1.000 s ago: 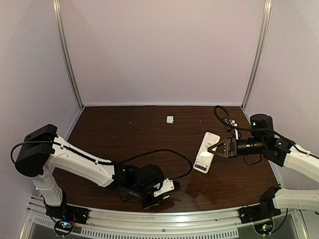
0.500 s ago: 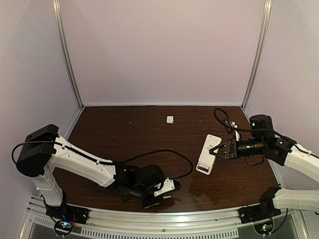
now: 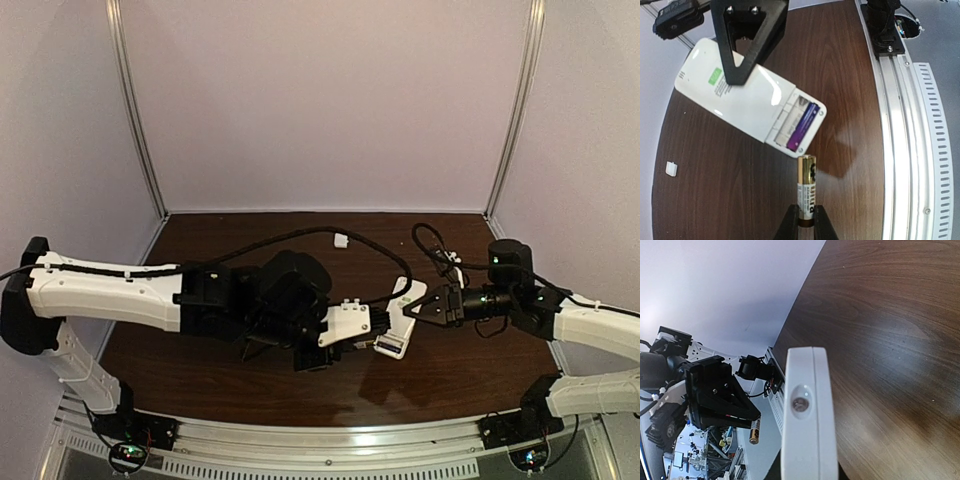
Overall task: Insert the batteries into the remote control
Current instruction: Place the battery in the battery compartment.
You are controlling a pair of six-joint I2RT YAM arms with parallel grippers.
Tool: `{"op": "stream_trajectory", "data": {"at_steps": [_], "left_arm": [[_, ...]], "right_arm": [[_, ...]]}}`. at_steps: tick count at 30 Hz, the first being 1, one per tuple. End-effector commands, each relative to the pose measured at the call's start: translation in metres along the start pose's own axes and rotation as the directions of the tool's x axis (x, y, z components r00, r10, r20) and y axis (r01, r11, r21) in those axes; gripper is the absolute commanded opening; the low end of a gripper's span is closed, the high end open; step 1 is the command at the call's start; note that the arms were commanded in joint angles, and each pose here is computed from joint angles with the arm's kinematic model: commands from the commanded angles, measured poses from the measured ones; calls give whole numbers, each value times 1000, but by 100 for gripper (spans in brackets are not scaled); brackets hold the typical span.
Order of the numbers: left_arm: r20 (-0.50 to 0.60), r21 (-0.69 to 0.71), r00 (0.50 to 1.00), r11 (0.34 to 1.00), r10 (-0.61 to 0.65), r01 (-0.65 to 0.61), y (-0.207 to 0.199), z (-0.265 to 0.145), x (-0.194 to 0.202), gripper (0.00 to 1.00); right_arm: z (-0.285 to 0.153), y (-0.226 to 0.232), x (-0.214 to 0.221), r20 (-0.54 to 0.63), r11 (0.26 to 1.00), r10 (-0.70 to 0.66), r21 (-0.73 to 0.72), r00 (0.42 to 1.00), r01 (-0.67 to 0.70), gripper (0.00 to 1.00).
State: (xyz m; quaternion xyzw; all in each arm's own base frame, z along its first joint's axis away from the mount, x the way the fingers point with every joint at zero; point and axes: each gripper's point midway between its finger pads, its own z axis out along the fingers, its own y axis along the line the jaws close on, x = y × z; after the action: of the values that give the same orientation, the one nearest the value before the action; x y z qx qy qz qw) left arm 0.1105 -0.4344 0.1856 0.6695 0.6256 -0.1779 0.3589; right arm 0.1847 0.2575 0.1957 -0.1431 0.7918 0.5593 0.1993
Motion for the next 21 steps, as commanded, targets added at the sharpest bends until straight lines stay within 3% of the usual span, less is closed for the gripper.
{"op": "stream_trajectory", "data": {"at_steps": [1, 21], "left_arm": [[-129, -4, 983, 991, 131, -133, -2, 5, 10, 0], [-265, -45, 929, 959, 259, -281, -3, 17, 21, 0]], "right_arm": [[10, 18, 0, -4, 995, 3, -97, 1000, -3, 0], [45, 8, 20, -95, 991, 92, -85, 991, -100, 0]]}}
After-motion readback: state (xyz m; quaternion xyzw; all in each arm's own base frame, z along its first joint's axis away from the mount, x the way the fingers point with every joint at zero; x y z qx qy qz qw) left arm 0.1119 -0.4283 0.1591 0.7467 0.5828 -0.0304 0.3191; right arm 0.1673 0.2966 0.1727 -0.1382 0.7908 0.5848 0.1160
